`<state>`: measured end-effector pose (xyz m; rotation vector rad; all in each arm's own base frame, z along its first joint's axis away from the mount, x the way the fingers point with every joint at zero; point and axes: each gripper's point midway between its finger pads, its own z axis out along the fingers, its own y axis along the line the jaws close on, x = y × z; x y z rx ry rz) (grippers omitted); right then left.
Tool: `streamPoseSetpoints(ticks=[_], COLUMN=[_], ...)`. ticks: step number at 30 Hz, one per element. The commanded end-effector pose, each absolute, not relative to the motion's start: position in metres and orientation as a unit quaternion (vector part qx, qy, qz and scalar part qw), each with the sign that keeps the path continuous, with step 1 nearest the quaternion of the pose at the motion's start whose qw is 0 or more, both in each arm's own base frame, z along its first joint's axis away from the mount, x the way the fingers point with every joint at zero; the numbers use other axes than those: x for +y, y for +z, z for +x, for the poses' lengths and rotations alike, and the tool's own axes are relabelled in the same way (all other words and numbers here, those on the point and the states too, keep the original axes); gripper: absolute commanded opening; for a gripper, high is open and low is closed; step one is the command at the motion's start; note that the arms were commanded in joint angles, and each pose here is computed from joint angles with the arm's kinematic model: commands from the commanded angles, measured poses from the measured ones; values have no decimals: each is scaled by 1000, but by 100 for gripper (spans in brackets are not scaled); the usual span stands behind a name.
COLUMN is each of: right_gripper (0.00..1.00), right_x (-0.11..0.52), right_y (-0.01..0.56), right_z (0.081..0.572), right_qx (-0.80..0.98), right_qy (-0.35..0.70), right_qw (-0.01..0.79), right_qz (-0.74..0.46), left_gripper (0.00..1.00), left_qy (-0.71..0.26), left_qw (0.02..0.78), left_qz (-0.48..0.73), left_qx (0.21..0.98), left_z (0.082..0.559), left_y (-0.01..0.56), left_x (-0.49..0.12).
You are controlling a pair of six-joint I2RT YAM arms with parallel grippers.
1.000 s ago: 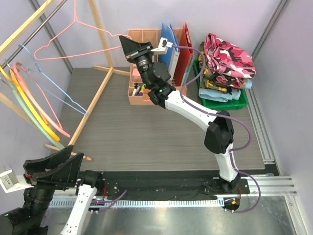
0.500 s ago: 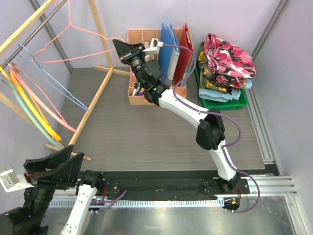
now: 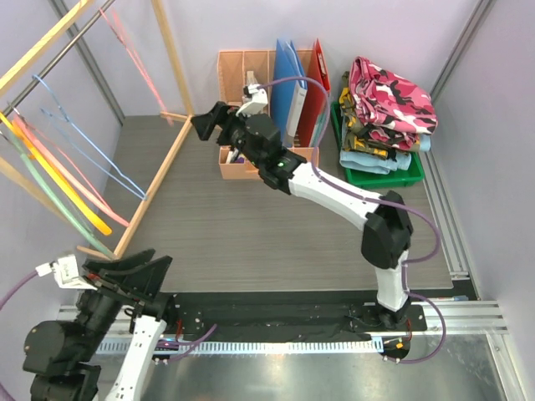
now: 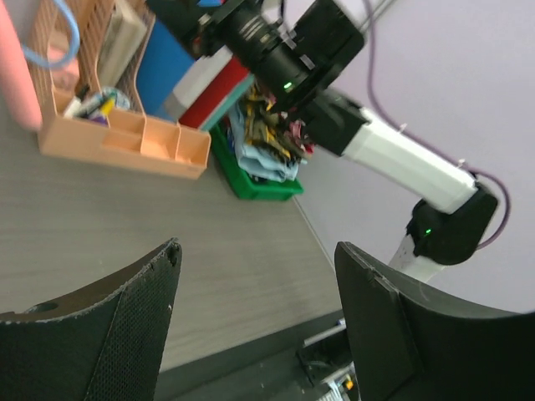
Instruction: Remove the trousers from the hanger
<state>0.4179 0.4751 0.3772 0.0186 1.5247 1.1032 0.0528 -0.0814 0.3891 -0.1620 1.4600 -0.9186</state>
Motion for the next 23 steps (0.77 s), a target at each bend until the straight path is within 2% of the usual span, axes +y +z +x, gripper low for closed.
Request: streamPoseSetpoints(ticks=[1,2,6,8,10,11,14,15,16,17,19,20,23], right_gripper=[95,100,100,100,100,100,100,100,99,100,99,99,100], right_x=[420,407,350,326,295,282,249,243,233,226,215,208,198], right_y=[420,419,401,360,358,327,306,265,269,230,220,184,158], right_z=[381,380,349,336,313,304,272,260,247,236,220,210,195], right_qx=[662,671,713,747,752,772,782,805,795,814,803,816,800], right_qy=[407,386,326,290,291,272,290,282,315,305,338,333,369], right_qw=[629,632,620,597,591,574,549,520,513,488,481,461,456], right_qz=[-42,-34,-29,-22,4,6,47,46,73,78,95,103,125], left_gripper=[75,75,77,78,80,80,80,80,80,81,81,81,82], left_qy=[-446,-459,-473,-476,-481,-487,-520,-529,-528,-526,-524,-525,-543], left_qw=[612,610,575,558,543,534,493,480,476,476,475,478,468], left_qz=[-64,-55,-35,-18,-2,9,41,48,47,50,56,59,65], left_qx=[650,644,667,679,689,691,697,698,702,703,704,701,694], left_z=[39,31,22,14,11,9,8,6,9,11,13,14,19], left_y=[366,364,343,335,328,325,316,313,309,307,304,306,307], left_x=[-94,-97,-107,-112,-117,-121,-136,-140,-141,-142,-143,-143,-149])
